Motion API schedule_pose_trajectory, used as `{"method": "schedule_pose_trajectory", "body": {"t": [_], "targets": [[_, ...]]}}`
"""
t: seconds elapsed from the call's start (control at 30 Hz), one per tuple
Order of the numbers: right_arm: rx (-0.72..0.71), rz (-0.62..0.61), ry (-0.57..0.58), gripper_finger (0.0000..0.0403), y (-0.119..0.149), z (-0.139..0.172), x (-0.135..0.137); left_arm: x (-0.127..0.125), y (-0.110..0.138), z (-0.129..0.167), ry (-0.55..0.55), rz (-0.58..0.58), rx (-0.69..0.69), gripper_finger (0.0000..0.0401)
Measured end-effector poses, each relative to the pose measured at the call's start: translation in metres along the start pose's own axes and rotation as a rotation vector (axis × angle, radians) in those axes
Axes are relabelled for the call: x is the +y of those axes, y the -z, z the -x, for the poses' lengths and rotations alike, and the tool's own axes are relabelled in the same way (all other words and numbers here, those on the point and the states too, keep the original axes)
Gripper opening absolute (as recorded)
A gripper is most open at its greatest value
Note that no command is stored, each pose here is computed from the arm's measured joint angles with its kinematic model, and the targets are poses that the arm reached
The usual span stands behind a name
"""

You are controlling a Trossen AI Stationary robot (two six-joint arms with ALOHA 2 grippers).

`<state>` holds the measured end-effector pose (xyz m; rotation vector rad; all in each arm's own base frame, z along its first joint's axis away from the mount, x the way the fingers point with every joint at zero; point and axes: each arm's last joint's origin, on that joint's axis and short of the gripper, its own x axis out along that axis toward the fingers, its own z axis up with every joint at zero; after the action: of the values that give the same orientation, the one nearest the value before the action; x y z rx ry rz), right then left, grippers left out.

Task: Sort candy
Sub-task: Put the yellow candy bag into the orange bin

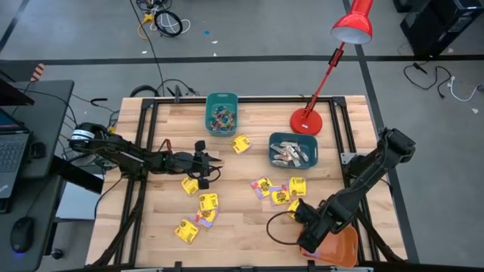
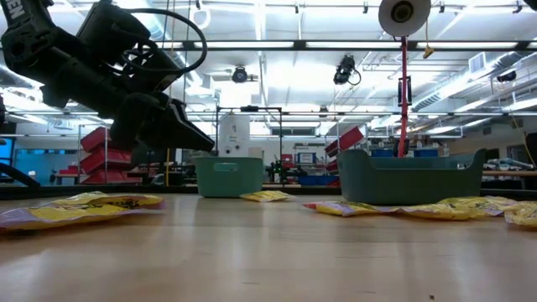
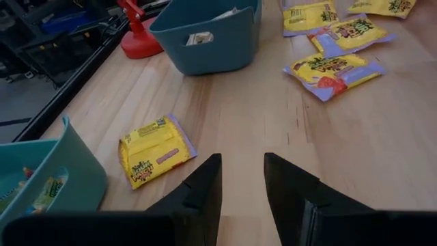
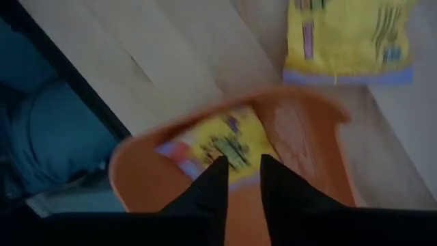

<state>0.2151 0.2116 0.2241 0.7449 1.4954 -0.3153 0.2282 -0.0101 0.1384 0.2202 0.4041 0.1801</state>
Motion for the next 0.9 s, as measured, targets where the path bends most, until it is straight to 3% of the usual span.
{"method": "schedule_pose_trajectory", "body": {"t": [0.13, 0.33, 0.5, 0.77, 0.9], "targets": [[-0.141, 0.037, -0.056, 0.0089, -0.002, 0.014, 0.0, 0.0, -0.003, 0.0, -0.004, -0.018, -0.03, 0.0113], [-0.462, 0.113, -0.117, 0.0086, -0.006, 0.048, -0.008, -0.004, -0.009, 0.002, 0.019, -0.019, -0.086, 0.0113], [-0.739, 0.134, -0.115, 0.008, -0.029, 0.085, -0.024, -0.008, -0.015, 0.004, 0.028, -0.06, -0.149, 0.0113], [-0.78, 0.389, -0.172, 0.0078, -0.09, 0.104, -0.025, -0.01, -0.018, 0.004, 0.035, -0.085, -0.153, 0.0113], [-0.78, 0.407, -0.146, 0.0073, -0.106, 0.108, -0.033, -0.013, -0.016, 0.004, 0.042, -0.093, -0.141, 0.0113]]}}
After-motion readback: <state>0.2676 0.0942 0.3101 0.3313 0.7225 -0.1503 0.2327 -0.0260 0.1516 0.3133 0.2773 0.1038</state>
